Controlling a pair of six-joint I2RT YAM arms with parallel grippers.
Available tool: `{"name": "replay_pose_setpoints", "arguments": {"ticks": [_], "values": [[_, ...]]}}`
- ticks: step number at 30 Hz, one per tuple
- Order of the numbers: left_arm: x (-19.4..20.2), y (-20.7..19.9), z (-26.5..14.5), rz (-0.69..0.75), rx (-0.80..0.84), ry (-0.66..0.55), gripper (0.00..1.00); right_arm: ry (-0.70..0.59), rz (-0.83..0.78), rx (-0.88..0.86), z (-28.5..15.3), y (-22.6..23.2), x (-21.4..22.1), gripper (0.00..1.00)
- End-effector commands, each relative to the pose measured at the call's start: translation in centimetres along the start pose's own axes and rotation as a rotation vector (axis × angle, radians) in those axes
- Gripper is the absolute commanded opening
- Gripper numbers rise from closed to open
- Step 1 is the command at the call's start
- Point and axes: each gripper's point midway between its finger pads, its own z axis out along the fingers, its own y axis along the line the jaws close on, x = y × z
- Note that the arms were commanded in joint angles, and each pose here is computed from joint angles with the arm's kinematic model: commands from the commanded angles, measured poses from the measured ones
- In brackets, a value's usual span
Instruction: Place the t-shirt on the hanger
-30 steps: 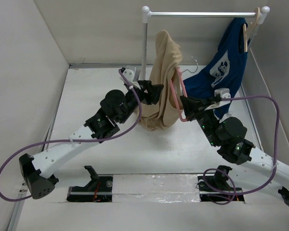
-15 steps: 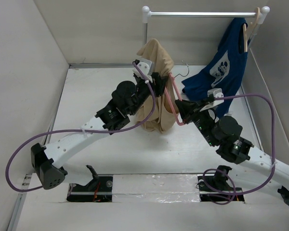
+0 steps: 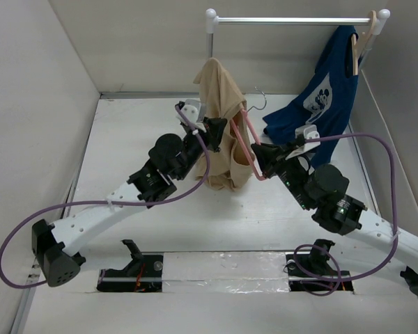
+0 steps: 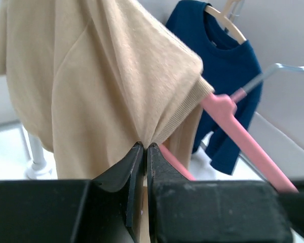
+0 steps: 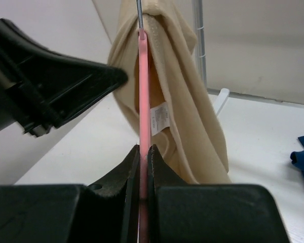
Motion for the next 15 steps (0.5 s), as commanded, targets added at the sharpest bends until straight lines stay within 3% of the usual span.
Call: {"name": "replay_pose_setpoints", "arguments": {"ticks": [1,5,15], "values": [[0.7,-0.9,-1.9,-0.114,0.063,0.012,0.0,-0.236,0.067,0.037,-0.1,-0.1,-8.7,0.0],[3.3,-1.5,-3.5,-0.161,0.125,0.072,0.0,-0.237,0.048,0.039,1.6,0.6,-8.2,0.0],[1.0,-4.2,-5.2,-0.186,0.276,0.068,0.0,-0.24,0.073,0.002,3.9,2.2,-5.9,0.0]]}}
